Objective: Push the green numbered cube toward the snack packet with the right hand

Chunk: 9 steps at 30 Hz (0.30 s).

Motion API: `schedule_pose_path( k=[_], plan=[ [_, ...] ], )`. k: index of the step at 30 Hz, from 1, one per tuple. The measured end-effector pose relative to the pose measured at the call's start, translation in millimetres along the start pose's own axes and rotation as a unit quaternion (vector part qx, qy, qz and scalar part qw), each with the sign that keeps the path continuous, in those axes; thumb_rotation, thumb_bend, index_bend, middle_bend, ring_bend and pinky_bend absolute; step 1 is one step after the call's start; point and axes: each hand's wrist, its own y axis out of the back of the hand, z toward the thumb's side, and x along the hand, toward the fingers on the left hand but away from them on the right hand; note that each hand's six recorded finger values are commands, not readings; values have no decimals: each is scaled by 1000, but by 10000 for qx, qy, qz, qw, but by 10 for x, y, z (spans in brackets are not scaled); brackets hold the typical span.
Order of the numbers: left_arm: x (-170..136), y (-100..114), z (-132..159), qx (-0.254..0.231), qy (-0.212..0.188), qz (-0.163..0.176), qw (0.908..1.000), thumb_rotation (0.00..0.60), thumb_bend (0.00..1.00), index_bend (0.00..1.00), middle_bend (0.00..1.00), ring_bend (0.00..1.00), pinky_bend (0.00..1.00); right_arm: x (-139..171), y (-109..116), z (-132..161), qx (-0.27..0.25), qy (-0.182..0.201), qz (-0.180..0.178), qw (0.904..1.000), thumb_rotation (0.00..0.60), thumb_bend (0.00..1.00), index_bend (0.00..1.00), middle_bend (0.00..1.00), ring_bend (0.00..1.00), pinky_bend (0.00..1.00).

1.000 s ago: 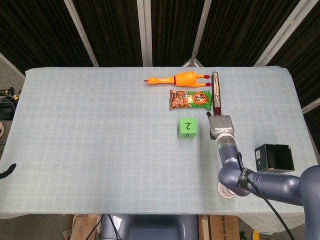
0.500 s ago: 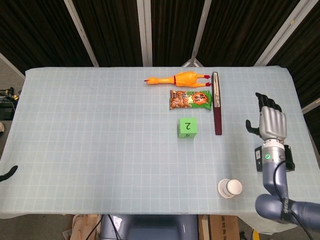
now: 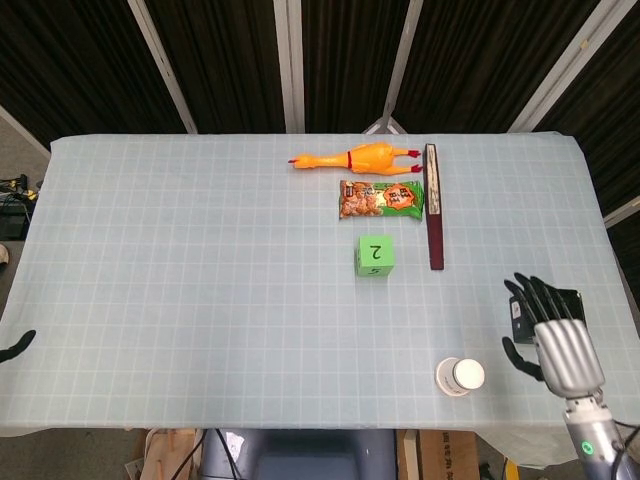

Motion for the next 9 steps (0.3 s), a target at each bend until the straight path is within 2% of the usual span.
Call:
schedule_pose_path(
  k=[3,9],
  plan=[
    [13,-2,-3,10,-9,12,10000,600,268,0,0,0,138,202,-49,-93,302,-79,-75,9995,600,355,102,59,44,109],
    [29,-28,7,71,-24,25,10000,600,268,0,0,0,138,234,-133,-207,797,-341,119,9962,600,322,88,53,37,97]
  ],
)
